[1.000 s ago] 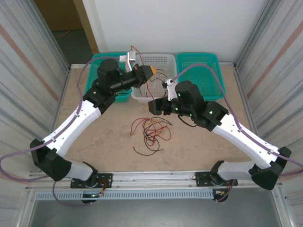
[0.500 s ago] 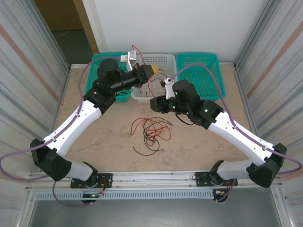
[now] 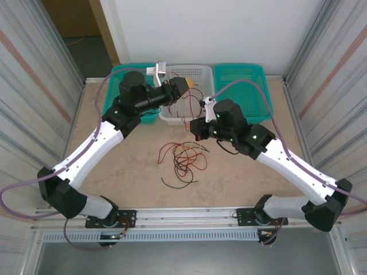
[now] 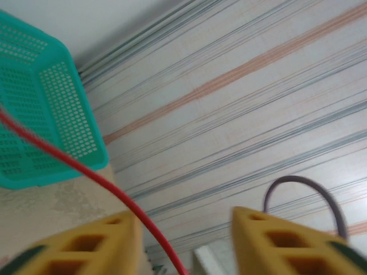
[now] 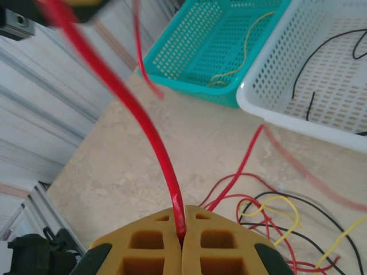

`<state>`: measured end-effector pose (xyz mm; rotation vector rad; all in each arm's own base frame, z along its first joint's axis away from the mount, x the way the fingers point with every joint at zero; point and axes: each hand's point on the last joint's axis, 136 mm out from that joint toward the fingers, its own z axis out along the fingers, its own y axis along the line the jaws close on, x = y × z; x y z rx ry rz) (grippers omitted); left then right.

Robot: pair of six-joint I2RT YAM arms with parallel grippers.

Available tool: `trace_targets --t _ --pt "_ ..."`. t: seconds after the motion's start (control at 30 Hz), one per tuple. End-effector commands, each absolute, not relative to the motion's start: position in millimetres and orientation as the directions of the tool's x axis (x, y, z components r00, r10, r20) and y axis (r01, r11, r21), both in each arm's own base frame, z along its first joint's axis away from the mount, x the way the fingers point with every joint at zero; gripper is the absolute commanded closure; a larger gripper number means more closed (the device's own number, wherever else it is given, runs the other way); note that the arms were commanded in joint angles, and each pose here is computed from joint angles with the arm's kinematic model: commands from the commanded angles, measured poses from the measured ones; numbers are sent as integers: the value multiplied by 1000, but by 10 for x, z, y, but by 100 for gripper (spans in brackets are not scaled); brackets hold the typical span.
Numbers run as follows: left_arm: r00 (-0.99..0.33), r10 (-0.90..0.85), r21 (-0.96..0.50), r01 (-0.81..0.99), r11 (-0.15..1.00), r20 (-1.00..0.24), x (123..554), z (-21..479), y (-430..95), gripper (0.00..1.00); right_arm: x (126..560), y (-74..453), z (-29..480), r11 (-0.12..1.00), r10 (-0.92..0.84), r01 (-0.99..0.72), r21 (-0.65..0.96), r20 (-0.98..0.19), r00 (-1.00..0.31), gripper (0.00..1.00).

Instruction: Untangle the cables

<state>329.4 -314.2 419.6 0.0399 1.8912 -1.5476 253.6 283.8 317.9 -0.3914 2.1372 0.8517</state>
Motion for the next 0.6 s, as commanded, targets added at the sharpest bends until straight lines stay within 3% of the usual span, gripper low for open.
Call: trace_targets --t 0.0,0.1,0.33,0.57 --pt "-734 -344 -800 457 389 -586 3304 4069 -3099 27 2495 2618 3312 754 62 -485 443 -783 -619 100" --pt "-724 -312 -765 454 456 -615 3275 3918 -3024 2 2486 2480 3356 772 87 -458 442 -786 -612 100" --pt "-727 -249 -691 403 600 -640 3160 3447 -2789 1 2581 2138 3517 812 171 -371 450 -791 -587 100" --pt "-684 -118 -515 414 750 -720 3011 3180 -2533 2 2732 1807 3649 833 255 -278 478 -779 -573 100"
